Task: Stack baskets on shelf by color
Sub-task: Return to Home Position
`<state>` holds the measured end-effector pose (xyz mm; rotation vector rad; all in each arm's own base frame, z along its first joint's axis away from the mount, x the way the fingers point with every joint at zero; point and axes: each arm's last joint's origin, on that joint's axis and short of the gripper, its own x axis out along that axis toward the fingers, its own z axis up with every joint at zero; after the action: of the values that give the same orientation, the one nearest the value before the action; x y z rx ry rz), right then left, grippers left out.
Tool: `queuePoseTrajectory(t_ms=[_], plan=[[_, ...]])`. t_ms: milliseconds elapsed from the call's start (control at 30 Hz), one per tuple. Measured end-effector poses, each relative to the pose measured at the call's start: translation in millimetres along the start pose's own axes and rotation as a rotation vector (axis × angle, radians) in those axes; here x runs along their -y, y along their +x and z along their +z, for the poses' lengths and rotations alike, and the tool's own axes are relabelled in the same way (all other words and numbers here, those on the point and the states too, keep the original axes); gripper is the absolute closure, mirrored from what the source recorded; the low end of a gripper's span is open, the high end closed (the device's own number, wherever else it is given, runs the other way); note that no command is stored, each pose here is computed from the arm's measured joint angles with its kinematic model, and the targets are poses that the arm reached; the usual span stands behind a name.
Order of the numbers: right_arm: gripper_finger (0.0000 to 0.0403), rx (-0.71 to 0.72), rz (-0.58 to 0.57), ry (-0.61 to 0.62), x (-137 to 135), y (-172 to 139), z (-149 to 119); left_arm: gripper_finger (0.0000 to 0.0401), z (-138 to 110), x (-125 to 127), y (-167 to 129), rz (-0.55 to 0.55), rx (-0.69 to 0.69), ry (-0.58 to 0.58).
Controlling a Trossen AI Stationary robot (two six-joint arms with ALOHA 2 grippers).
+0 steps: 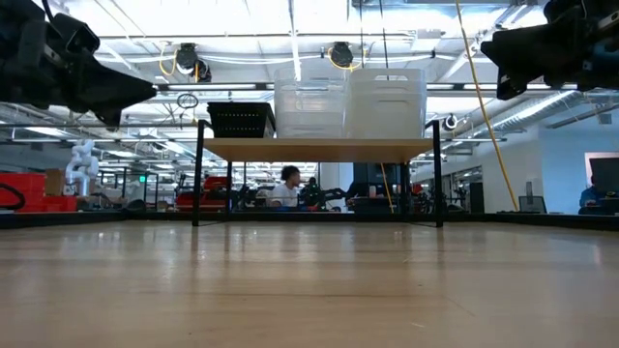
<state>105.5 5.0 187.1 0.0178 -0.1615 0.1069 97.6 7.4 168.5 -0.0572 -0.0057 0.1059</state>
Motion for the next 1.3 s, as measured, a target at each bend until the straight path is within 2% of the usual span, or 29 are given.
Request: queuePoseTrajectory(t_ms=[333,667,900,1000,1100,1200,1300], plan=[[0.0314,-0.036,-0.001,-0.033,0.1,-0.1,-4.1,0.0329,-0.2,1.8,0.0,-0.014,0.009,0.002],[0.0314,0.018,-0.005,-0.07,0.1,-0.1,0.4,0.0329,-3.9,1.8,3.5,-0.011,-0.03,-0.055],[0.0325,0.008,-0.005,-0.073,0.2,-0.1,-0.6,0.0329,0.4,1.7,3.6,-0.002,0.016,-0.113],[0.0331,-0.02,-0.005,-0.084,0.2,0.0,-3.4,0.0329,5.6,1.9,3.3,-0.009,0.058,-0.164],[0.0333,-0.026,-0.004,-0.086,0.2,0.0,-4.0,0.0329,22.8,3.8,0.1,-0.053,0.095,-0.19],[0.0334,-0.026,-0.003,-0.086,0.2,0.0,-4.0,0.0329,35.1,6.6,-3.8,-0.098,0.063,-0.173],[0.0334,-0.026,-0.002,-0.085,0.2,0.0,-4.0,0.0329,38.2,7.5,-5.5,-0.06,0.043,-0.139]])
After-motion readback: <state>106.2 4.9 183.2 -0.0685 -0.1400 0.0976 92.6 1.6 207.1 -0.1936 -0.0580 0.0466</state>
